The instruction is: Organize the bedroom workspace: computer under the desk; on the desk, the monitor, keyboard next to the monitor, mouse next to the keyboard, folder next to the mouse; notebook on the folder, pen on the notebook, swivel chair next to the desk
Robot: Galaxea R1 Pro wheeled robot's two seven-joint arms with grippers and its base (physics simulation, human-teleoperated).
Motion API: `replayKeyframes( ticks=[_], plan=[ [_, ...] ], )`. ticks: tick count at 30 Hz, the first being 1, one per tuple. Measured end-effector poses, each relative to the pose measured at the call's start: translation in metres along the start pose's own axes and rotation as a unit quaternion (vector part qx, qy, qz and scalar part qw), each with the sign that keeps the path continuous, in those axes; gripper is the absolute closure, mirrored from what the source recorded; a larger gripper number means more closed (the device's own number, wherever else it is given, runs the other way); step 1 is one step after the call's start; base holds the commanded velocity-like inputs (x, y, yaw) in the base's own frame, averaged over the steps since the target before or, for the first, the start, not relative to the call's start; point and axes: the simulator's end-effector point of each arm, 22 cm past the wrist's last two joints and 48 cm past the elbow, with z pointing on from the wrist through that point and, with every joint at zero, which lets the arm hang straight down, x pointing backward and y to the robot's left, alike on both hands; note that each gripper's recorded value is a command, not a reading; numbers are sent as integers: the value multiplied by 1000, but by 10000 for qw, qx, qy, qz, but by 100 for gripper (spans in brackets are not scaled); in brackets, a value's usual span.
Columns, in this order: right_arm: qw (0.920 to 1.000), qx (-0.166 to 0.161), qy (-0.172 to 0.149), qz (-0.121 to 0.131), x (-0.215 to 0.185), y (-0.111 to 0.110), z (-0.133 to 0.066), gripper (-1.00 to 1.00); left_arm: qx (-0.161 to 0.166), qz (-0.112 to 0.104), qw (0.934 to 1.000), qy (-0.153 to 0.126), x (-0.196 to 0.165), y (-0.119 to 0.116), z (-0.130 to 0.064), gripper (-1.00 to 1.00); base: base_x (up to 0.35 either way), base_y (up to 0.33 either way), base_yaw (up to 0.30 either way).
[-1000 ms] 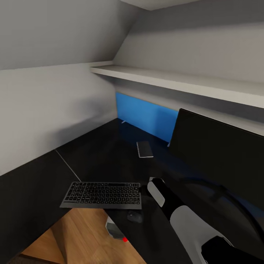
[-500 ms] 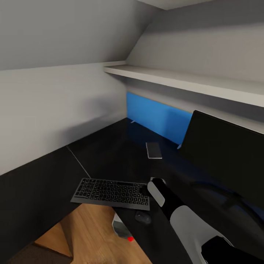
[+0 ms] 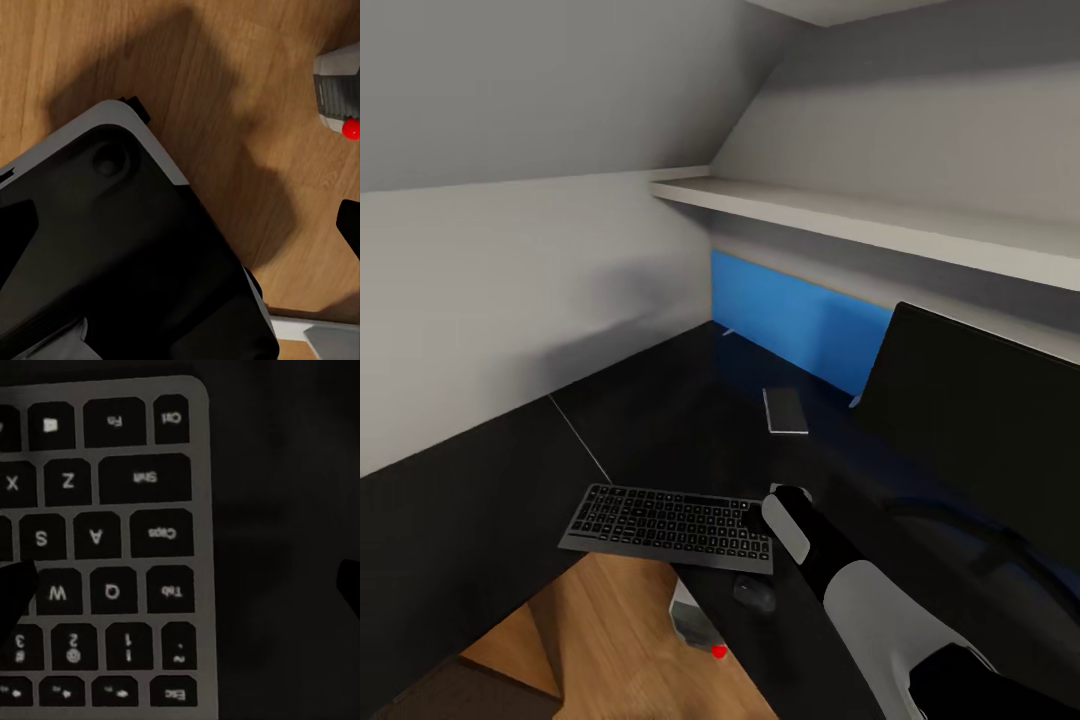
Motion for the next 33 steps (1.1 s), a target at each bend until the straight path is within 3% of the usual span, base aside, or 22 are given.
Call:
replayKeyframes(
  ticks=[17, 33],
  plan=[
    [10000, 0, -1, 3, 0, 0, 0, -100, 20, 111, 9999, -51, -1, -2, 0, -100, 48, 0, 1],
    [10000, -6, 5, 15, 1, 0, 11, -100, 50, 46, 9999, -75, -6, -5, 10, -100, 9, 0, 0]
  ],
)
